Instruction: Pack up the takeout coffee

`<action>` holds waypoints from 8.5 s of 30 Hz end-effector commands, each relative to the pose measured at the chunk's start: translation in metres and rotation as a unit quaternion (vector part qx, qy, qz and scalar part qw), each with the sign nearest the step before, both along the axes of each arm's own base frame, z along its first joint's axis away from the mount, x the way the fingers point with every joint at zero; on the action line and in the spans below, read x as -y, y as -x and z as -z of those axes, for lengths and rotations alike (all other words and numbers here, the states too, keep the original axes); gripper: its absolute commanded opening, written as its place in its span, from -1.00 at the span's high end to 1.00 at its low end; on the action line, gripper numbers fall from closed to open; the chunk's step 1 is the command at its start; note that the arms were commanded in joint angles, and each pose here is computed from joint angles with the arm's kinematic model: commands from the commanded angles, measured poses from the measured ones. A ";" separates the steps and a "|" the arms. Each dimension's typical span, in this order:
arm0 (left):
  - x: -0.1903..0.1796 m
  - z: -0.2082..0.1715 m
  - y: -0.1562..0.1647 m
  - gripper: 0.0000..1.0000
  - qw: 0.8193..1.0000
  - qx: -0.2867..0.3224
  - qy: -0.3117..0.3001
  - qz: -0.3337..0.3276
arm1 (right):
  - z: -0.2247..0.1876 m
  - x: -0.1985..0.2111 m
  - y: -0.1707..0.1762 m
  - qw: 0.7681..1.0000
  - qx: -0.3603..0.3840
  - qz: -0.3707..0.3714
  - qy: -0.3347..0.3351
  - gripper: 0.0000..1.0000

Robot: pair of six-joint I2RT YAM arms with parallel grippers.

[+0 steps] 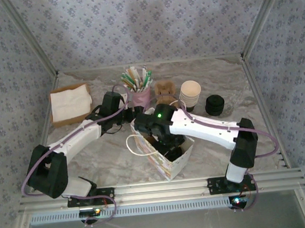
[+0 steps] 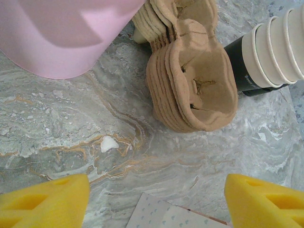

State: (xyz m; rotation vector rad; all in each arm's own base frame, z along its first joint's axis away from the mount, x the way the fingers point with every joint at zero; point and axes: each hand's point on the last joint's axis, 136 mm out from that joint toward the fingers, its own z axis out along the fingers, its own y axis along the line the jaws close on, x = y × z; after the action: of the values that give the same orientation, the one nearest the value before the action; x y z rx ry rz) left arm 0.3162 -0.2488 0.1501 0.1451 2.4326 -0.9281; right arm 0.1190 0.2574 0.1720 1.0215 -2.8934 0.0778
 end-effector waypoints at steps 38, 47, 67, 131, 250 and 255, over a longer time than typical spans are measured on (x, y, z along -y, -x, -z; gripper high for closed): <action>-0.119 -0.016 0.124 -0.46 0.992 -0.032 0.010 -0.124 | -0.017 0.006 0.002 0.999 0.006 0.010 -0.033 -0.31; -0.102 -0.015 0.129 -0.30 0.995 -0.033 0.025 -0.089 | -0.014 0.003 0.005 0.999 0.000 0.009 -0.038 -0.31; -0.083 -0.030 0.130 -0.41 0.998 0.011 0.038 -0.058 | -0.005 0.004 0.006 0.999 -0.016 0.017 -0.033 -0.31; -0.090 -0.033 0.134 -0.41 0.997 0.025 0.036 -0.067 | 0.012 0.004 0.004 0.999 -0.035 0.021 -0.021 -0.31; -0.093 -0.040 0.134 -0.42 0.996 0.038 0.034 -0.068 | 0.033 -0.002 -0.009 0.998 -0.035 0.024 -0.035 -0.31; -0.093 -0.039 0.134 -0.42 0.996 0.036 0.033 -0.069 | 0.034 -0.001 -0.008 0.999 -0.034 0.023 -0.034 -0.31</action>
State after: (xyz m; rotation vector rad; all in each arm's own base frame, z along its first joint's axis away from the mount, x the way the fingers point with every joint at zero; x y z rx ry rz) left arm 0.1825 -0.1556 0.1833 -0.0267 2.3235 -0.9247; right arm 0.1291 0.2621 0.1486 0.9332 -2.9003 -0.0950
